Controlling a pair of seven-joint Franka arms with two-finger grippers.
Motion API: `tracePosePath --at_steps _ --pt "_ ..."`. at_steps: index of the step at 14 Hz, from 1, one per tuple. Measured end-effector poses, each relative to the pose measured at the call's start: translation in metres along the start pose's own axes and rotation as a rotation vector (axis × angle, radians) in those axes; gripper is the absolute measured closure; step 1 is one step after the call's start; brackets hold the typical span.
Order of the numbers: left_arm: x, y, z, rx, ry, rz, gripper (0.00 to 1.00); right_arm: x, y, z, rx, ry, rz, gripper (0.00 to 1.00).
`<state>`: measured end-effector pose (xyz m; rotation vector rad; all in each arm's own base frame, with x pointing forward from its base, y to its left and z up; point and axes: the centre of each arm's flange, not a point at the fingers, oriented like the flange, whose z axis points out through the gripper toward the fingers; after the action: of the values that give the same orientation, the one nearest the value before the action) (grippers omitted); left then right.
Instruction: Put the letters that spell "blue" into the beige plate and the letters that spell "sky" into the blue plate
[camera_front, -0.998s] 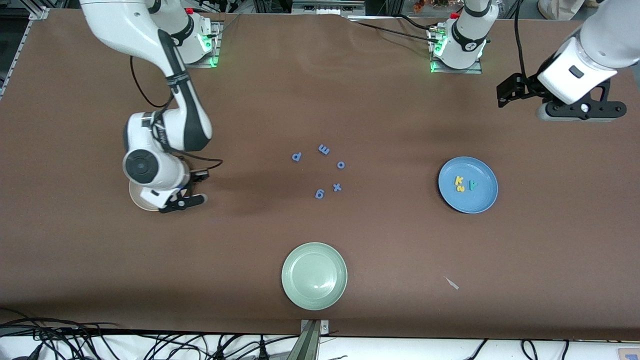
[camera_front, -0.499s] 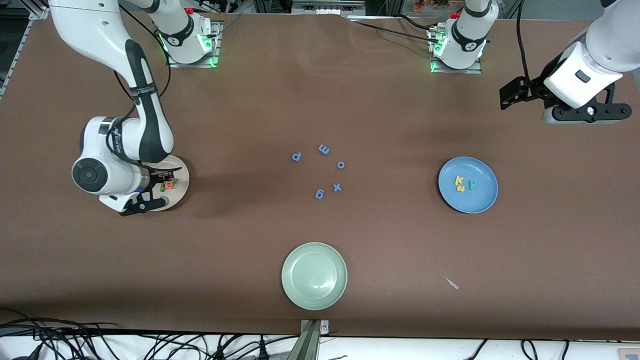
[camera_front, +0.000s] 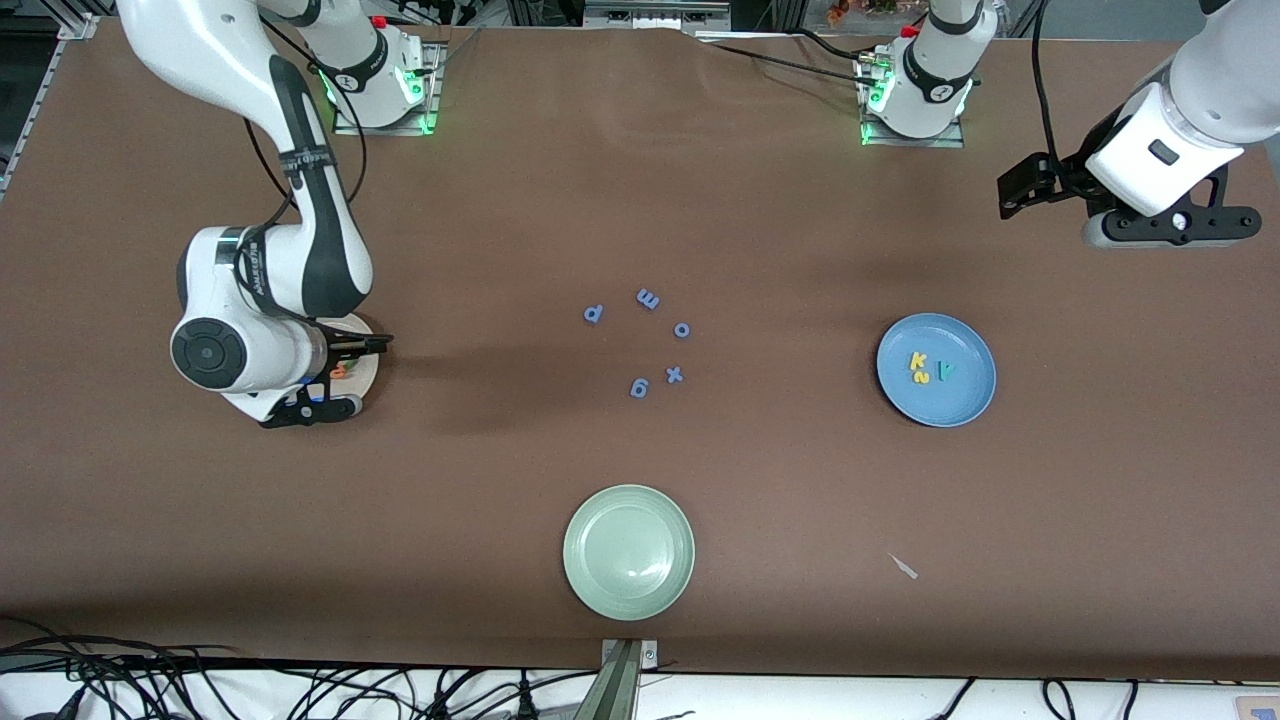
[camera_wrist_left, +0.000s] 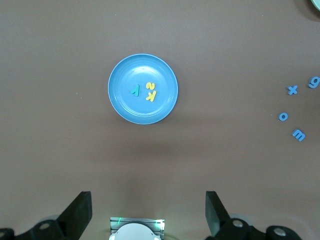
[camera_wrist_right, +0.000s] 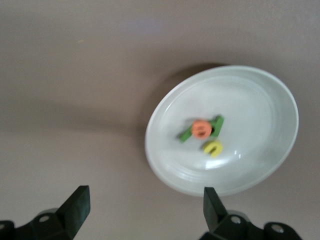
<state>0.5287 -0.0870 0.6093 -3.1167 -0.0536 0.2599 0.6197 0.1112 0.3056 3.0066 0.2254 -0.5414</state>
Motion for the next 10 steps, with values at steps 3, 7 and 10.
tracePosePath --at_steps 3,7,10 --pt "0.000 0.000 -0.001 0.000 0.002 0.000 0.00 -0.016 -0.004 -0.054 0.018 -0.008 0.000 0.00" --pt "0.000 0.000 -0.003 -0.001 0.006 0.000 0.00 -0.039 0.006 -0.100 0.043 0.029 0.003 0.00" --pt "0.000 0.000 -0.005 -0.002 0.012 0.000 0.00 -0.053 0.016 -0.125 0.072 0.071 0.018 0.00"
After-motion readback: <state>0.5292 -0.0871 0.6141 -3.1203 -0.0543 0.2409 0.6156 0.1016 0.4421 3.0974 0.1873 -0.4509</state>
